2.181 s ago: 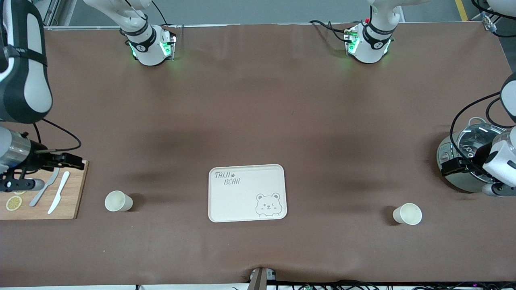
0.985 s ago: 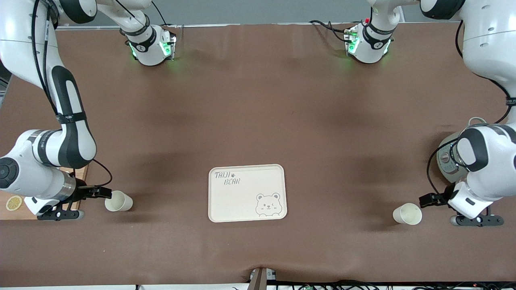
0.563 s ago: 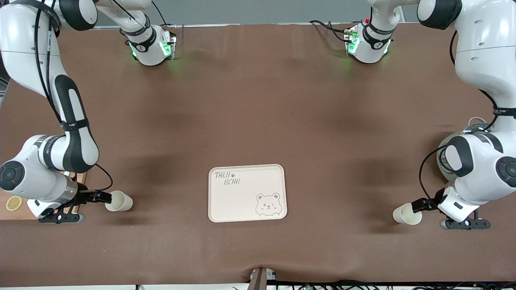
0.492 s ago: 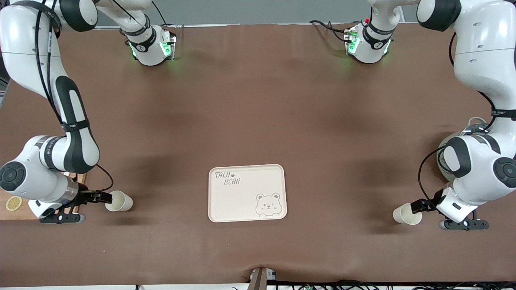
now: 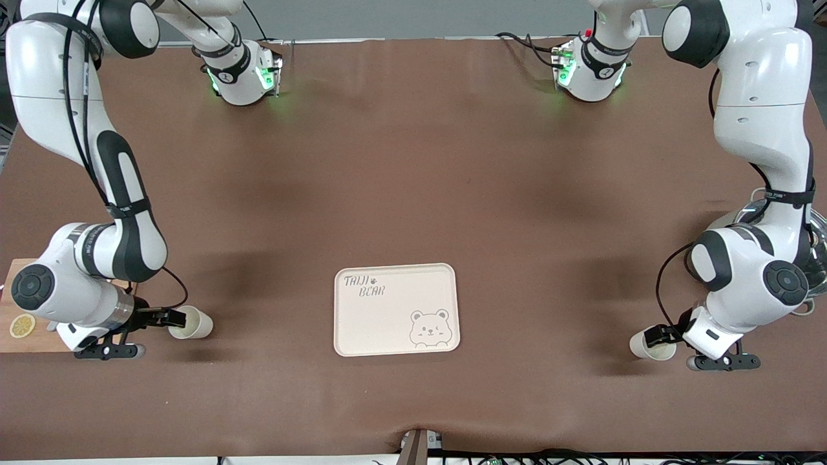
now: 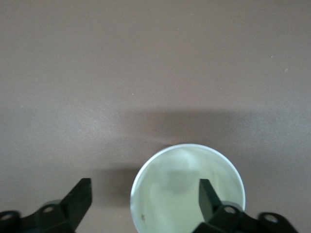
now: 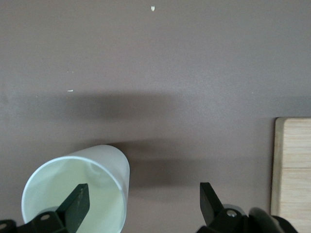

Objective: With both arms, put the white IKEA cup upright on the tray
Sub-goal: 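Close the right gripper on one cup while the left gripper grasps the other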

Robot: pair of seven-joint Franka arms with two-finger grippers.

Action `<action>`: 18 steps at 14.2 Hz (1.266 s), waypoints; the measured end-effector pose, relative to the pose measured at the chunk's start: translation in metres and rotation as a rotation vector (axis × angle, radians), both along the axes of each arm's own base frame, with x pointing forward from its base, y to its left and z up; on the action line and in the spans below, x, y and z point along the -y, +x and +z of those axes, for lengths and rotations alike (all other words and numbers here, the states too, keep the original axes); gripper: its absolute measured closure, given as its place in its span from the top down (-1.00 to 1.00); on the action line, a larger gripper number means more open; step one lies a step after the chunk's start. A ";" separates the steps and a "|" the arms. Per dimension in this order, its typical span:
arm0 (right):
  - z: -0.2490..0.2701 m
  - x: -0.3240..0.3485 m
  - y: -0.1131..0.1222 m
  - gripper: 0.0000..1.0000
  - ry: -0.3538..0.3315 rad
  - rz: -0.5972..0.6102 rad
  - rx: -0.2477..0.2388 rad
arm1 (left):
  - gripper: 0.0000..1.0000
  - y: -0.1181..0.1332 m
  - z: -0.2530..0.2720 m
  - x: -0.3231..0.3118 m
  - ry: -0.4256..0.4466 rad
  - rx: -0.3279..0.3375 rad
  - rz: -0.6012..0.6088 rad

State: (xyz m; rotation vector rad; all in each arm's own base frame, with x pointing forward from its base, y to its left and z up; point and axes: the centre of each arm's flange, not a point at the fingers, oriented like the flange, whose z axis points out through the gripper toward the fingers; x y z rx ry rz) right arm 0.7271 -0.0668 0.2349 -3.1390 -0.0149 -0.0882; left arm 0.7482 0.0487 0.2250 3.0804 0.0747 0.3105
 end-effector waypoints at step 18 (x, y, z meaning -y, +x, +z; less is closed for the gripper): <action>-0.027 -0.002 0.002 0.07 -0.002 0.003 0.018 | -0.93 0.004 0.014 0.018 -0.024 -0.001 0.016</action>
